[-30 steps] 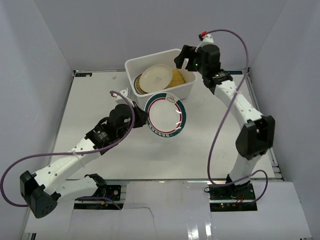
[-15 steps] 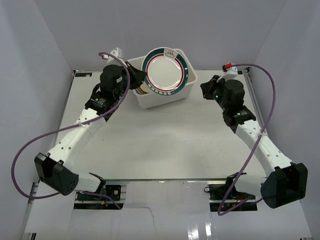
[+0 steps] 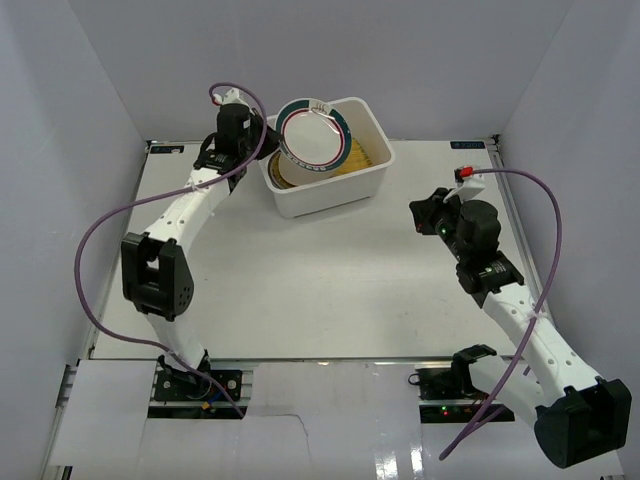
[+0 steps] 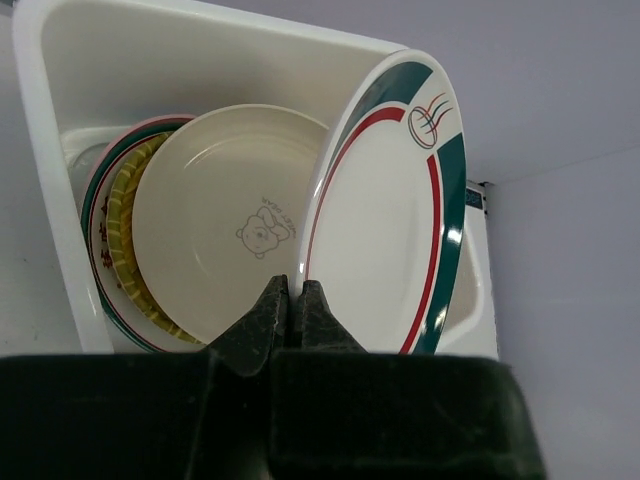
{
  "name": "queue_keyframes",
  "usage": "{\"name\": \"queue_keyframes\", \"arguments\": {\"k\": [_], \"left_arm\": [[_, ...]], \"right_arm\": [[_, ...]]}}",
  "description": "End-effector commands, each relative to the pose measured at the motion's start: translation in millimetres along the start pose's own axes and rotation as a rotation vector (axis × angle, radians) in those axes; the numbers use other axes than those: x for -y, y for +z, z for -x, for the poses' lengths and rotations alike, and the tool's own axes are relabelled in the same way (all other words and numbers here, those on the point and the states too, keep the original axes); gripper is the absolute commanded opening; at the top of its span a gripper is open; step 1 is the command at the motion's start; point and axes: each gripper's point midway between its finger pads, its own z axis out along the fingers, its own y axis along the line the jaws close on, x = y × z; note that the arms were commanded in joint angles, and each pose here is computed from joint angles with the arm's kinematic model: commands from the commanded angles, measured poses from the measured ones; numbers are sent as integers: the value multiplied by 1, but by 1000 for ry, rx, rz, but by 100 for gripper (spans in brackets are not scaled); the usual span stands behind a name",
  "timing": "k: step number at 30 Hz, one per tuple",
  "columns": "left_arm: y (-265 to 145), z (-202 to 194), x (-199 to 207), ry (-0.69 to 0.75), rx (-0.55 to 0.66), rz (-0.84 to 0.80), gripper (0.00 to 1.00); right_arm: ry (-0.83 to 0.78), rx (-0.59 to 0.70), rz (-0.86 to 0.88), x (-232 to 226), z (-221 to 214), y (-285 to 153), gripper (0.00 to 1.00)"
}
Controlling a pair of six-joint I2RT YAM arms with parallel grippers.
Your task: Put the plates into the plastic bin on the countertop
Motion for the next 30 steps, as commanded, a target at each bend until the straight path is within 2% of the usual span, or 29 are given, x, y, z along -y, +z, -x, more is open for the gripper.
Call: {"name": "queue_keyframes", "arguments": {"k": [1,5,8,9,10,12,13,16,18,19,21,22,23,26,30], "left_arm": [[8,20,27,-3,22,-87,0],[33,6,7,6,-6,-30,0],[47,-2,0,33,-37,-13,22],[48,-4,2,40,-51,-23,31],[45,-3,5,46,-54,-34,60],[37,0,12,56,-56,-57,82],[25,9,19,74,-37,-75,98],[-3,24,30,106,7,-100,98],[-38,31,37,133,41,-119,98],[-51,33,40,143,57,-132,98],[-91,29,39,167,78,-155,98],[-105,25,44,179,78,-192,98],[-130,14,39,188,78,-209,98],[-167,-13,39,199,29,-292,98],[-232,-66,23,225,-38,-407,98]], "right_arm": [[-8,18,3,1,-1,-6,11],[-9,-1,5,3,-7,-9,12],[-8,-6,11,2,-9,-12,12],[-8,-2,11,2,-8,-13,13],[-8,-8,5,3,-9,-14,13],[-9,3,3,2,-5,-17,16],[-9,-4,-1,3,-6,-18,19],[-14,11,3,0,2,-22,27],[-14,20,9,-2,7,-25,41],[-14,5,3,-1,3,-26,55],[-22,12,1,-1,6,-31,68],[-25,14,0,-1,7,-33,84],[-30,28,-4,-1,11,-37,93],[-45,58,-14,0,19,-46,90],[-15,196,-75,7,50,-71,90]]}}
